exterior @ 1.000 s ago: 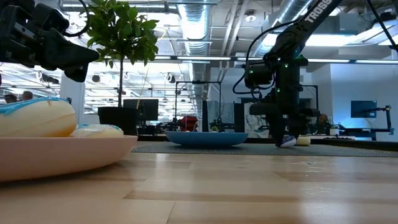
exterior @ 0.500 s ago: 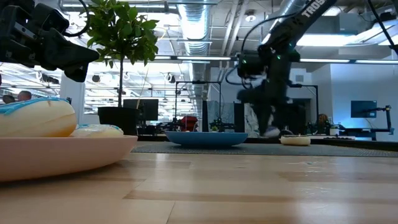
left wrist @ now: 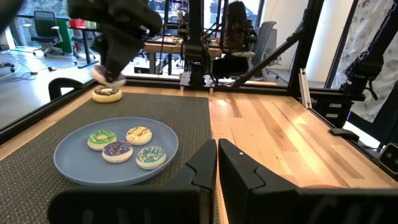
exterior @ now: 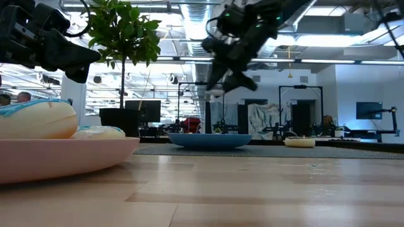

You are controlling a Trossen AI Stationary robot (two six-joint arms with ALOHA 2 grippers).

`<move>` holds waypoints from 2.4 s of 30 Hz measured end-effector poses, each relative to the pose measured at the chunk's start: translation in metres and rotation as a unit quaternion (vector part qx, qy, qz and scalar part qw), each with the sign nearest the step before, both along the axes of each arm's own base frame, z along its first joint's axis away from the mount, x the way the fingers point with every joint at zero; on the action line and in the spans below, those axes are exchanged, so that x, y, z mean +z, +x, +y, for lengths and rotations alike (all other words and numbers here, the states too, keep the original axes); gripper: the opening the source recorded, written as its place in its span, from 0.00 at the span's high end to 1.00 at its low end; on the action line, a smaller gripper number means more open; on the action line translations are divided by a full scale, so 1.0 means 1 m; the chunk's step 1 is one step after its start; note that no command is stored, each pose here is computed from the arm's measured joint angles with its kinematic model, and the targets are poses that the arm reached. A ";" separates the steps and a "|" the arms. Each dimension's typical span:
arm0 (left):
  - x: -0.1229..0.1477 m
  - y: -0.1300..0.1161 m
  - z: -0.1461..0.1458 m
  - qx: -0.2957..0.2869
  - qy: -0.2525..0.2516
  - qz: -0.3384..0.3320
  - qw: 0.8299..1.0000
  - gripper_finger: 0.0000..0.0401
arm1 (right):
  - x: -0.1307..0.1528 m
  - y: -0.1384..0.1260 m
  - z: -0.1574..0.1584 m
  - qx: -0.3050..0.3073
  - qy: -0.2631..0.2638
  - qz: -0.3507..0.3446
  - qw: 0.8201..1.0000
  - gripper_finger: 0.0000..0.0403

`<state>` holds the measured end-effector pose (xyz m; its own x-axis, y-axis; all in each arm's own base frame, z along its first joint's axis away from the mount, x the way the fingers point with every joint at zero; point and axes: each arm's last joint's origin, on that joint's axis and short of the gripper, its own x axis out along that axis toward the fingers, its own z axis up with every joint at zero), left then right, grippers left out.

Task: Pick & Place donuts
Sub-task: Put the small violet donut on the blue plate, then put the large black donut on the light orange plate

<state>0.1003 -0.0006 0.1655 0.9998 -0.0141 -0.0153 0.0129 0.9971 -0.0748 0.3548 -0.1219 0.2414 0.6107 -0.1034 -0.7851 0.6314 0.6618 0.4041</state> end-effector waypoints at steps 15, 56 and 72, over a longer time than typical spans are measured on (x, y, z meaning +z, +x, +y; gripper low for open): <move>0.000 0.000 0.001 0.012 0.000 0.001 1.000 0.98 | -0.032 0.094 -0.014 0.054 0.000 0.061 0.997 0.67; 0.000 0.000 0.001 0.012 0.000 0.001 1.000 0.98 | -0.019 0.081 -0.039 0.053 -0.022 0.115 0.992 0.42; 0.000 0.000 0.001 0.013 0.000 0.001 1.000 0.98 | 0.006 -0.036 -0.028 -0.008 0.013 0.172 0.985 0.42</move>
<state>0.1003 0.0001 0.1653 0.9998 0.0111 -0.0179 -0.0124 0.9971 -0.0746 0.3188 -0.1496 0.2474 0.3074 -0.0887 -0.9474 0.7444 0.6426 0.1814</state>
